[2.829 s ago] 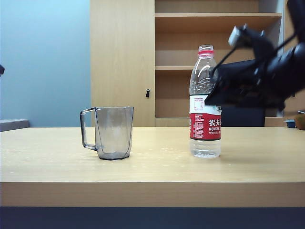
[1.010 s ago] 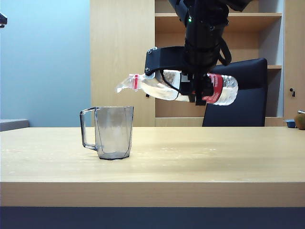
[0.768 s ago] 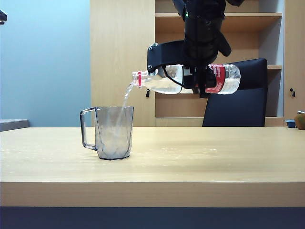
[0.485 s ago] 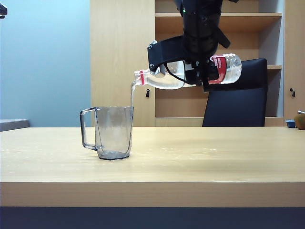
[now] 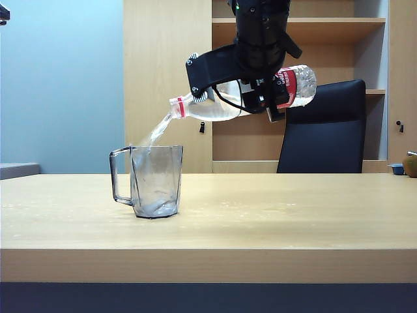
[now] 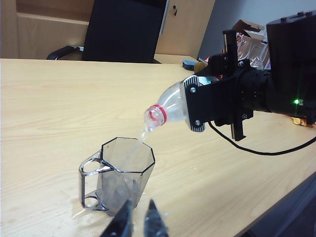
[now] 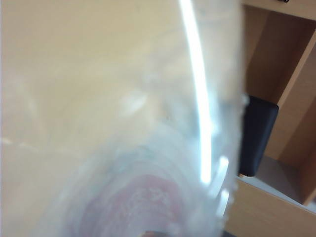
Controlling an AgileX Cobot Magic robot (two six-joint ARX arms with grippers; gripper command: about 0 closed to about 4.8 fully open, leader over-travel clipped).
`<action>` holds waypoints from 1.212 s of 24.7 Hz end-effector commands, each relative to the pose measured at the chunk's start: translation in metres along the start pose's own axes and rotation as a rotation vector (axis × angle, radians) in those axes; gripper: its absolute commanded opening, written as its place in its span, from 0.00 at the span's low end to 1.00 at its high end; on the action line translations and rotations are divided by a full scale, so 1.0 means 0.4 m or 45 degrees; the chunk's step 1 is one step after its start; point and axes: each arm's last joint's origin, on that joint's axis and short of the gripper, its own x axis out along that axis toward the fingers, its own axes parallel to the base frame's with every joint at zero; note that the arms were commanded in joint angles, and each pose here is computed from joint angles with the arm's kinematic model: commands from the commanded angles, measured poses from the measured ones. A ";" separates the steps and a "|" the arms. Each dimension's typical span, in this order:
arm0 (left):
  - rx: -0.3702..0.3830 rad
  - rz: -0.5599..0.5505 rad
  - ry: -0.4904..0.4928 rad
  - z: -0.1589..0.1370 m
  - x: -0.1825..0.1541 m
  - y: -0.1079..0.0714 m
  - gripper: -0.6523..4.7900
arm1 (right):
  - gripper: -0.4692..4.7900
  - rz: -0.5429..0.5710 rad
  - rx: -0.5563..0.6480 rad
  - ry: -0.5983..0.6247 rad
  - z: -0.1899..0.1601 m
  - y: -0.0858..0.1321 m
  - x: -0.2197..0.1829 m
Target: Pick up the mineral water bottle on the table and pour water into the mug until it's half full.
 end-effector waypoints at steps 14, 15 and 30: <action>0.012 -0.007 -0.011 0.005 -0.001 -0.002 0.18 | 0.54 -0.051 0.015 0.013 -0.006 -0.021 -0.005; 0.012 -0.007 -0.011 0.005 -0.001 -0.002 0.18 | 0.54 -0.051 0.015 0.013 -0.006 -0.021 -0.005; 0.012 -0.008 -0.012 0.005 0.000 -0.002 0.18 | 0.53 0.172 1.275 -0.326 0.003 -0.015 0.004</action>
